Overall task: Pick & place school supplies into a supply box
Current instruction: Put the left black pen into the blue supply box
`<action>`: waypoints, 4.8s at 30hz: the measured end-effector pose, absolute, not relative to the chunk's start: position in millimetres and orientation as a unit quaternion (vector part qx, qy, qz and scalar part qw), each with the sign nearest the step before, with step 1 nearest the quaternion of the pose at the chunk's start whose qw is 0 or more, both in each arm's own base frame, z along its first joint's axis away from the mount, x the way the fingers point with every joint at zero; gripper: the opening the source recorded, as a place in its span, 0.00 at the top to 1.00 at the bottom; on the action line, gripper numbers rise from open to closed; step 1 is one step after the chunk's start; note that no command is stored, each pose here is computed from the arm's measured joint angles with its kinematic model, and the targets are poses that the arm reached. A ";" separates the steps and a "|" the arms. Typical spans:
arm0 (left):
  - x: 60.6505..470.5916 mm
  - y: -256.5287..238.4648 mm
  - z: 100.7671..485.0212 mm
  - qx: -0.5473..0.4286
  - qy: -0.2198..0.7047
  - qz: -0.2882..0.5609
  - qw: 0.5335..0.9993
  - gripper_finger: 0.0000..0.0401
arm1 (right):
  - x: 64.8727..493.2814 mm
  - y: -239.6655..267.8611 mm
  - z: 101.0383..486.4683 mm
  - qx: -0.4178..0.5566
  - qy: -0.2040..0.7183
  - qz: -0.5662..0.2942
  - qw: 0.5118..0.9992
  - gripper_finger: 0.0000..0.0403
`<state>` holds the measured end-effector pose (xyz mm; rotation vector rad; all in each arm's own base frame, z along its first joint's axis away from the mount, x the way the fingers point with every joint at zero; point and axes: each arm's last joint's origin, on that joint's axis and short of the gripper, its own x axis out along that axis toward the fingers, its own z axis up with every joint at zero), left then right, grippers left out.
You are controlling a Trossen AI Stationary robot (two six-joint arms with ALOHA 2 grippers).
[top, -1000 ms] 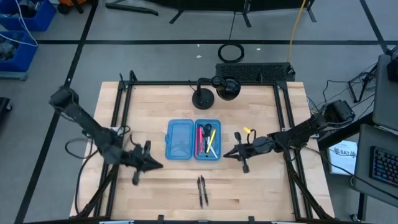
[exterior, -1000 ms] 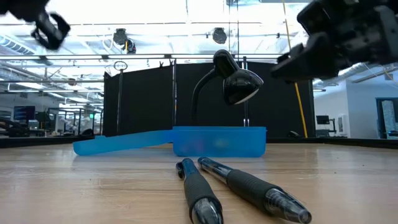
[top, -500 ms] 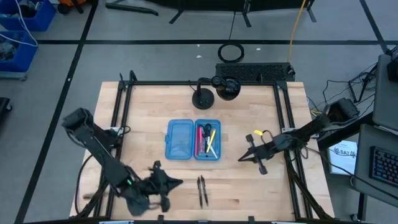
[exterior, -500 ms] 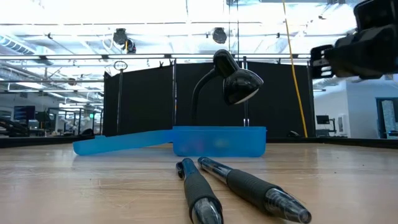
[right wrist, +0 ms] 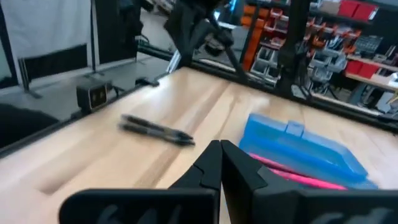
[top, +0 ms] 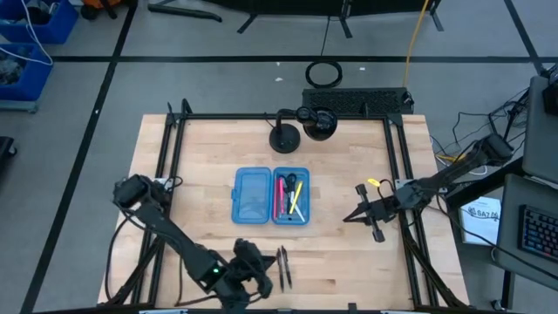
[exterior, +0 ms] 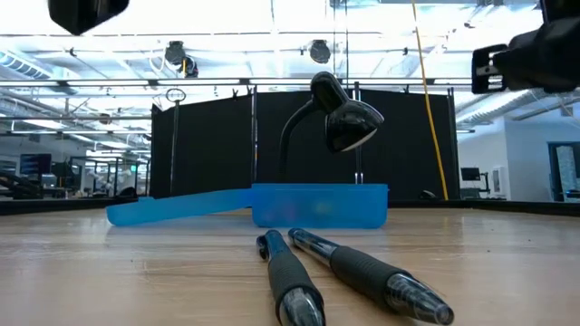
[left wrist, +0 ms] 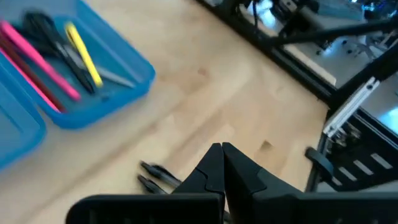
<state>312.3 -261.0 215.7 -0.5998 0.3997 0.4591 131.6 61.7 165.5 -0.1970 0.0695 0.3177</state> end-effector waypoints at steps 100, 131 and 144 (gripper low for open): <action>390.2 -237.5 123.7 -0.392 0.585 0.346 0.620 0.94 | 114.5 47.2 164.0 -0.134 0.067 0.141 0.979 1.00; 375.0 -199.3 284.2 -0.298 0.344 0.341 0.822 0.96 | 114.4 47.4 163.1 -0.103 0.076 0.143 0.981 1.00; 310.4 -161.7 373.5 -0.097 0.271 0.351 0.891 0.96 | 114.2 47.4 162.5 -0.097 0.080 0.143 0.982 1.00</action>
